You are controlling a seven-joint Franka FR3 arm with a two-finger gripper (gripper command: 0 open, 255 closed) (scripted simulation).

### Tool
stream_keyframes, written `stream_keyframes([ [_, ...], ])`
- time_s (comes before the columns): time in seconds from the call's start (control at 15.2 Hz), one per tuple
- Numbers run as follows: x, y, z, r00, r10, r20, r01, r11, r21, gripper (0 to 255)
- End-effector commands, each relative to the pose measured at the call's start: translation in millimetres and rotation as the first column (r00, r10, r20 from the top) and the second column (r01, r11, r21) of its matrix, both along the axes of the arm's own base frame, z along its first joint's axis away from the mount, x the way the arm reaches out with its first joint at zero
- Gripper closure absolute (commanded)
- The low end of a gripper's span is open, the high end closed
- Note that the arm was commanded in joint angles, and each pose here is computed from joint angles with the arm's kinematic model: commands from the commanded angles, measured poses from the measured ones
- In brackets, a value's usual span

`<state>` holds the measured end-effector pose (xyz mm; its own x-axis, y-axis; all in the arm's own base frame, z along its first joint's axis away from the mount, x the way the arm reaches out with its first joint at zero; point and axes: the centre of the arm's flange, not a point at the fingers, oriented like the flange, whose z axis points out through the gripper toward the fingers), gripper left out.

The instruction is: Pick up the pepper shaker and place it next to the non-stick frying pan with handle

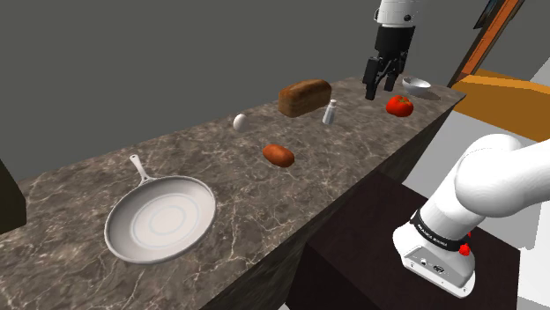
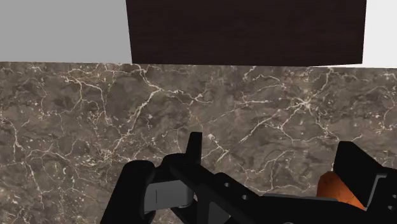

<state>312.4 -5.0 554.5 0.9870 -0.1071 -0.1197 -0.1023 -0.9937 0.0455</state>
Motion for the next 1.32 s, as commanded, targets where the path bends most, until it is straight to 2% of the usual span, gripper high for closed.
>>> stream_keyframes([
  [0.0,0.0,0.0,0.0,1.000,0.000,0.000,0.000,1.000,0.000,0],
  [1.25,144.0,-141.3,-117.0,0.992,0.068,0.109,-0.061,0.996,-0.061,0],
])
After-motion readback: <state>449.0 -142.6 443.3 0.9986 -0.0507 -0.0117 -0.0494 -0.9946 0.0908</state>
